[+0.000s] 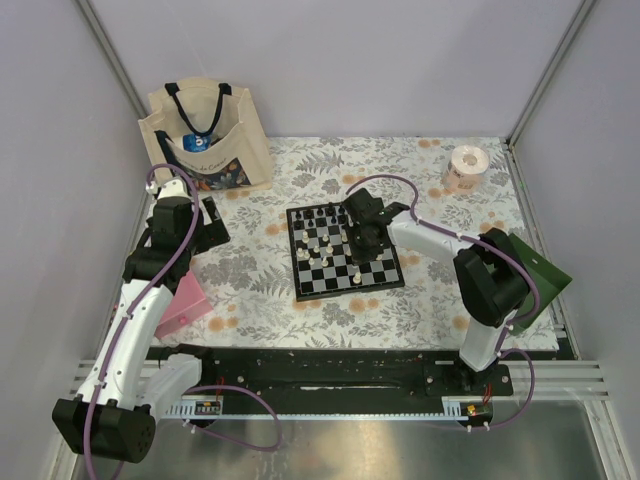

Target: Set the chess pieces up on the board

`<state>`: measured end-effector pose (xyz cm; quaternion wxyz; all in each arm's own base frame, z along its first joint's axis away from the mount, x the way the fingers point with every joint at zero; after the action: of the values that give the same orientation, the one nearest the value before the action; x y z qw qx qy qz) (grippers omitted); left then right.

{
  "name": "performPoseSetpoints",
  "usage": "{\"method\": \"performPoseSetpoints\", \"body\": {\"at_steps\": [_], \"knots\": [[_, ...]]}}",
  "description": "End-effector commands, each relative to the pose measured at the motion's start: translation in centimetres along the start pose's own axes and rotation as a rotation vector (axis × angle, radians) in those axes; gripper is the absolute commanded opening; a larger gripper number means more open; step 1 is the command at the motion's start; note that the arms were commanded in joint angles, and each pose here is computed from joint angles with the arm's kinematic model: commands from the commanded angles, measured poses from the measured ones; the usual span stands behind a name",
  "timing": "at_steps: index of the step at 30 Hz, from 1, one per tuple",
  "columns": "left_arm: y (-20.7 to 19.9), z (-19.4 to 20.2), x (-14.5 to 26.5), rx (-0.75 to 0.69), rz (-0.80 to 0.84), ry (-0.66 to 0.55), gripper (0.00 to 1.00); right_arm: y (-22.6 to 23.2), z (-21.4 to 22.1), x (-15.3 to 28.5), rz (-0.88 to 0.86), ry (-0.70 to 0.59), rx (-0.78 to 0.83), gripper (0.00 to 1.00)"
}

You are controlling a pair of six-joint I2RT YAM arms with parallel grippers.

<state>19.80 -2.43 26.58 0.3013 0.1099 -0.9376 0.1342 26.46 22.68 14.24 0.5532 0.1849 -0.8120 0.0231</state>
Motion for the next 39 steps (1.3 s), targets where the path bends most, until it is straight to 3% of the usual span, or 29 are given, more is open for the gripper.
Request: {"method": "performPoseSetpoints", "body": {"at_steps": [1,18,24,26,39], "knots": [[-0.3,-0.6,0.0,0.018,0.031,-0.049,0.99,1.2,-0.8,0.5,-0.03,-0.03,0.004,0.13],[-0.2,-0.6,0.1,0.02,0.031,-0.051,0.99,1.3,-0.4,-0.7,-0.032,-0.001,0.012,0.18],[-0.2,-0.6,0.1,0.02,0.031,-0.051,0.99,1.3,-0.4,-0.6,-0.033,-0.003,0.018,0.37],[-0.2,-0.6,0.1,0.02,0.03,-0.051,0.99,1.3,-0.4,-0.6,-0.032,0.0,0.02,0.38],[-0.2,-0.6,0.1,0.02,0.028,-0.051,0.99,1.4,-3.5,3.1,0.023,-0.147,0.047,0.4]]}}
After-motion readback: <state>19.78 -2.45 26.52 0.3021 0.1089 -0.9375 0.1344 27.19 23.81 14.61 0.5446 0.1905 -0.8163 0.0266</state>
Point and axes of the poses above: each gripper's point midway between its finger pads, its own x axis back along the fingers, its own y axis along the line the jaws close on, z = x × y, the point moved 10 cm from there along x, back along the fingers, and after that the axes turned 1 degree about x, right-handed, at the moved point
